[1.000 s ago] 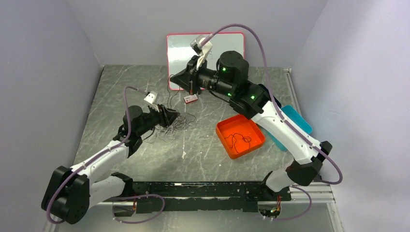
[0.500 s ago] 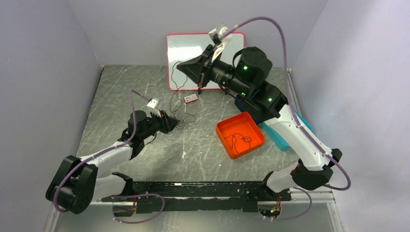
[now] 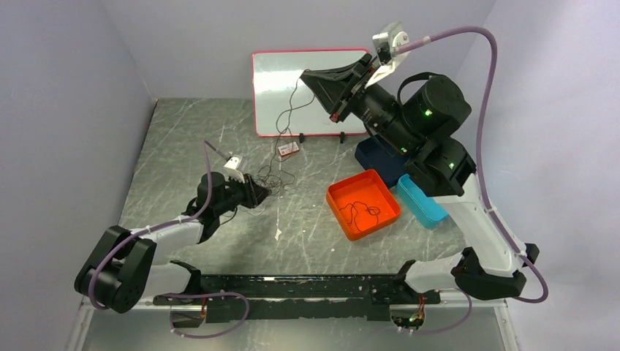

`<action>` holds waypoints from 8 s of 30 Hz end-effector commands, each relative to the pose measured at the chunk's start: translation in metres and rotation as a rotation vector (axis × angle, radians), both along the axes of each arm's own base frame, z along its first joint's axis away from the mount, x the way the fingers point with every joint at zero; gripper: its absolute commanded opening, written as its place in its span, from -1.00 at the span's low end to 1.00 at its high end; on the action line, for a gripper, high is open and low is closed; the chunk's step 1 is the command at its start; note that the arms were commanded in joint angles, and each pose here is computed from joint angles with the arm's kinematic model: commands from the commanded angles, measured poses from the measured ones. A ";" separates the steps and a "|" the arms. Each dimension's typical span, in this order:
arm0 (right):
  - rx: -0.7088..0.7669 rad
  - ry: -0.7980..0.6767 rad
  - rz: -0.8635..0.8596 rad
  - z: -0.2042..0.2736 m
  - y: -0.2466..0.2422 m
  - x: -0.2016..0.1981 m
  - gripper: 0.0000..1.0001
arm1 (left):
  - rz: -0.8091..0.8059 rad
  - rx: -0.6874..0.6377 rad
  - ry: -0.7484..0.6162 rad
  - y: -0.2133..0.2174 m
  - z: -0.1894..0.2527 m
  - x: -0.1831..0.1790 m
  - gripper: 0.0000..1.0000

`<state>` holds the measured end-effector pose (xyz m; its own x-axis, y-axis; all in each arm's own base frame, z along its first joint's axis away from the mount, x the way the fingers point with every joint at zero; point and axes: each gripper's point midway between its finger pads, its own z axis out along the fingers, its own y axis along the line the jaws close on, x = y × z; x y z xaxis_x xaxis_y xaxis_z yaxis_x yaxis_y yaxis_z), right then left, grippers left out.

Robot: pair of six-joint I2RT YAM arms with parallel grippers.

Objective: Untangle the cables

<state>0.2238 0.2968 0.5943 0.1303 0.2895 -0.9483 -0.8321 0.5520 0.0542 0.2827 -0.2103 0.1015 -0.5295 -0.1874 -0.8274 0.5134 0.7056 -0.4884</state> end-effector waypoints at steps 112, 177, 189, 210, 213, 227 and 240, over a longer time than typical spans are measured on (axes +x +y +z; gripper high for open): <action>-0.350 0.360 -0.981 -0.153 -0.217 0.103 -1.00 | 0.151 0.106 0.036 0.029 -0.008 0.003 -0.49; -0.468 0.994 -0.881 -0.460 -0.202 0.092 -1.00 | 0.136 0.091 0.050 0.028 -0.005 -0.004 -0.51; -0.550 1.141 -0.895 -0.546 -0.207 0.088 -1.00 | 0.142 0.093 0.052 0.029 -0.004 -0.004 -0.52; -0.523 1.020 -0.971 -0.486 -0.224 0.105 -0.19 | 0.141 0.095 0.061 0.028 -0.006 -0.002 -0.51; -0.514 0.990 -0.991 -0.471 -0.229 0.103 -0.05 | 0.143 0.098 0.061 0.028 -0.006 -0.001 -0.52; -0.470 0.922 -0.949 -0.430 -0.224 0.103 0.10 | 0.138 0.098 0.067 0.026 -0.008 0.000 -0.52; -0.763 1.213 -0.664 -0.501 -0.199 0.059 0.12 | 0.141 0.100 0.073 0.028 -0.009 -0.001 -0.52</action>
